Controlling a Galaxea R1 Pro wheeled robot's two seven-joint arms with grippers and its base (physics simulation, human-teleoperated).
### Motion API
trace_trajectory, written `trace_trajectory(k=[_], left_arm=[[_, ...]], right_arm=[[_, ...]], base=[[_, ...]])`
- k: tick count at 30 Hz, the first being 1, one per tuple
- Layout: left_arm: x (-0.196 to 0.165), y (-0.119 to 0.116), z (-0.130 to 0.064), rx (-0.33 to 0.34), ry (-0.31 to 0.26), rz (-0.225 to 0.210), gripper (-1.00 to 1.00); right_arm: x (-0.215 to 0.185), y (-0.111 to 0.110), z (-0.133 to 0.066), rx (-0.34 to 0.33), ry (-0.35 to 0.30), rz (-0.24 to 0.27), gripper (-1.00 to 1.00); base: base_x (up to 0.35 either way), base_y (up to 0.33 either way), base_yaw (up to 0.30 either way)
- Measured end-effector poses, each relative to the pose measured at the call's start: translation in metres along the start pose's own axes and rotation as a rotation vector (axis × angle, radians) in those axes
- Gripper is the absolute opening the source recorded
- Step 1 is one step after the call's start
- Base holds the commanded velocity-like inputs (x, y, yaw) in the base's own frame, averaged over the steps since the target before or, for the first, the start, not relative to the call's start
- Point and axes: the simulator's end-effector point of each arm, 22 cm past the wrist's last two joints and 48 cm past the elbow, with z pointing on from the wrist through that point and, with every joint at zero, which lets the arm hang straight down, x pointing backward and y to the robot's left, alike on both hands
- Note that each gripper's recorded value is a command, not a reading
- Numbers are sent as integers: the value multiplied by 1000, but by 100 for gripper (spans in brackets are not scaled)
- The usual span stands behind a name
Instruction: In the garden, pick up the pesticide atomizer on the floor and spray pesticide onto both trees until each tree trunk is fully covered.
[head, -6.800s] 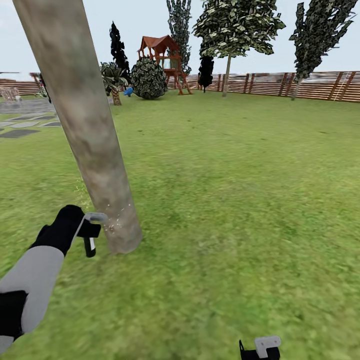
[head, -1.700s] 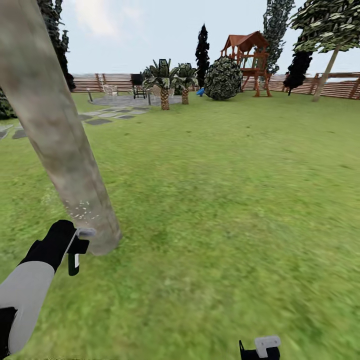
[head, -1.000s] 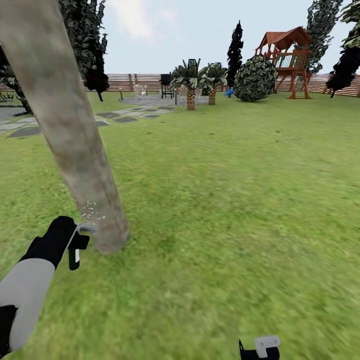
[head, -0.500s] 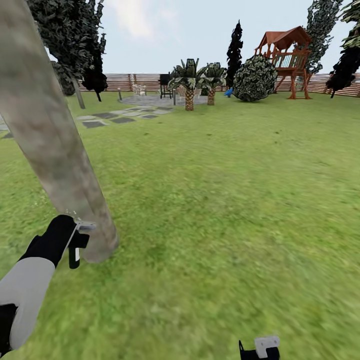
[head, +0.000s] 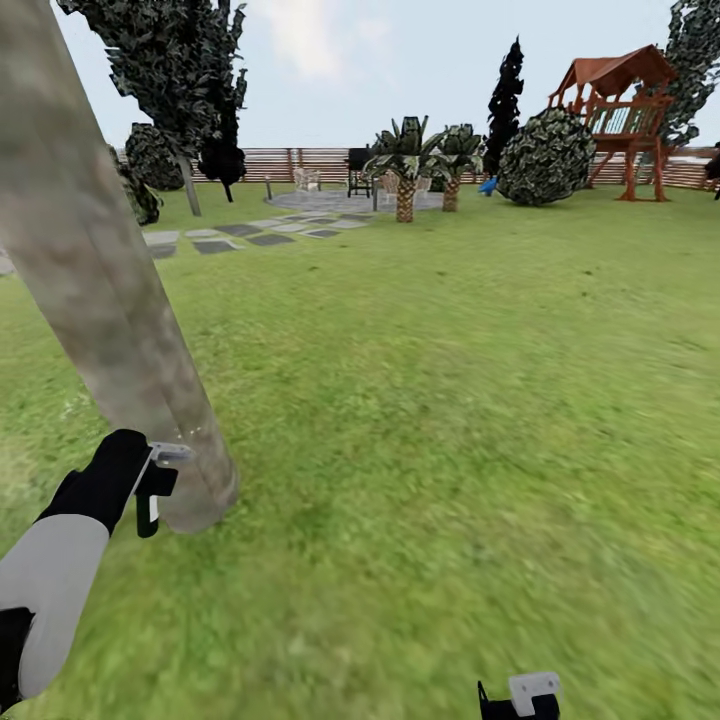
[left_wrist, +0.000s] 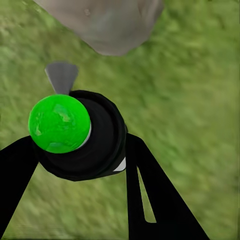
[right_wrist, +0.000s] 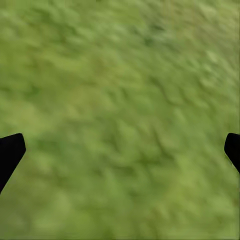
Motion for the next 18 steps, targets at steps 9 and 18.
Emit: trace_trajectory(k=[9, 18], left_arm=[[1, -2, 1, 2, 2, 1, -100], [1, -2, 1, 3, 1, 2, -100]], right_arm=[[0, 0, 0, 0, 1, 0, 100], [0, 0, 0, 0, 1, 0, 100]], base=[[89, -252, 276], [0, -274, 276]])
